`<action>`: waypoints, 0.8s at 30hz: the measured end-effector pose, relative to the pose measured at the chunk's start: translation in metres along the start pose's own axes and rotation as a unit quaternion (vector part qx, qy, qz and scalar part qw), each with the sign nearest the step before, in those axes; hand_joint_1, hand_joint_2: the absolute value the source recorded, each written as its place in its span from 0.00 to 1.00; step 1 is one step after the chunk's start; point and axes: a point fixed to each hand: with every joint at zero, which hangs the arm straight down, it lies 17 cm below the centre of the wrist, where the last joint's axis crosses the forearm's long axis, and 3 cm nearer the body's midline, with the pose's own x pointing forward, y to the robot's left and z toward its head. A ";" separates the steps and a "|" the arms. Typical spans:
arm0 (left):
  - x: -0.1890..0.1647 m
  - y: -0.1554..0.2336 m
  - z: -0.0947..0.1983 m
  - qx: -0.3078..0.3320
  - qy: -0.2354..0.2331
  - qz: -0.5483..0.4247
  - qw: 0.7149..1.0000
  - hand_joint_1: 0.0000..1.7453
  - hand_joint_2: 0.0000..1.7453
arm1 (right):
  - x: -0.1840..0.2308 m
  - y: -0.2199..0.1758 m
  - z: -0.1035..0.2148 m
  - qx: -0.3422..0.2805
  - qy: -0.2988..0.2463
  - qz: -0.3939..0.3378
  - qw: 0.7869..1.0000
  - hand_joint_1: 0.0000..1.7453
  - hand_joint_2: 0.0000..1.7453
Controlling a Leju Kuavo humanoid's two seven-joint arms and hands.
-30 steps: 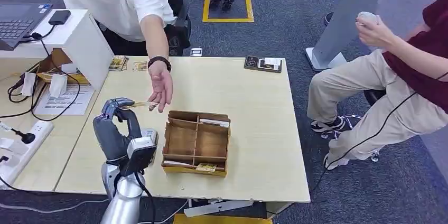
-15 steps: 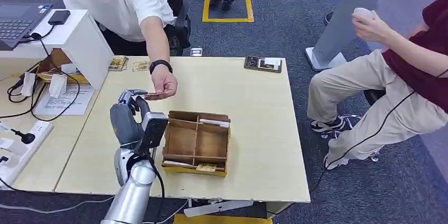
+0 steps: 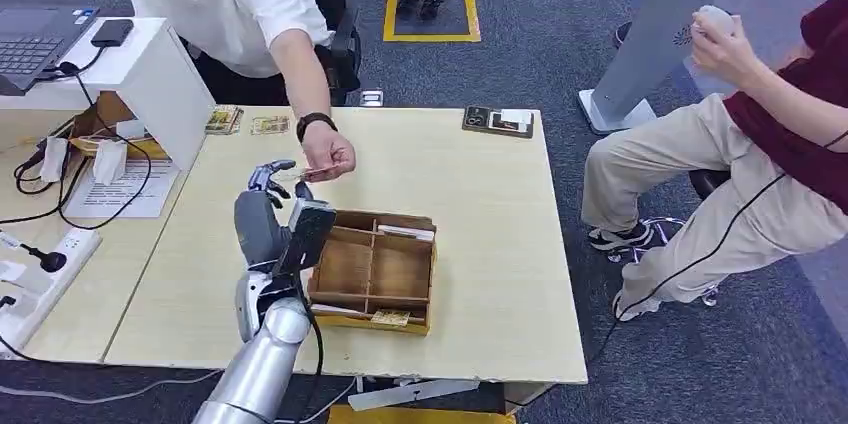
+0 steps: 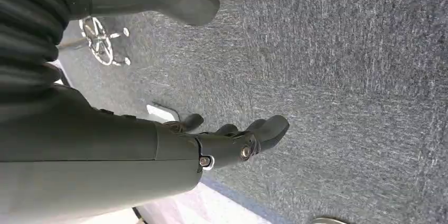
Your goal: Pass the card to the sensor for recognition and then transmit it.
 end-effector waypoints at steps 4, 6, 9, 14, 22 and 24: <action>0.004 0.000 0.001 0.003 -0.006 0.019 1.000 0.00 1.00 | 0.000 0.000 0.000 0.000 0.001 -0.001 1.000 0.00 1.00; 0.011 0.005 0.001 0.014 -0.025 0.040 0.999 0.00 1.00 | 0.000 0.000 0.000 -0.001 0.001 -0.002 1.000 0.00 1.00; 0.024 0.017 0.003 0.034 -0.054 0.066 0.996 0.00 1.00 | 0.000 0.000 0.000 -0.001 0.000 -0.002 1.000 0.00 1.00; 0.038 0.043 0.008 0.075 -0.080 0.104 0.989 0.00 1.00 | 0.001 -0.001 0.000 -0.003 -0.003 -0.007 1.000 0.00 1.00; 0.048 0.085 0.023 0.132 -0.091 0.157 0.974 0.00 1.00 | -0.004 -0.003 0.000 -0.009 0.001 -0.009 1.000 0.00 1.00; 0.051 0.091 0.024 0.138 -0.094 0.165 0.972 0.00 1.00 | -0.004 -0.003 0.000 -0.010 0.001 -0.010 1.000 0.00 1.00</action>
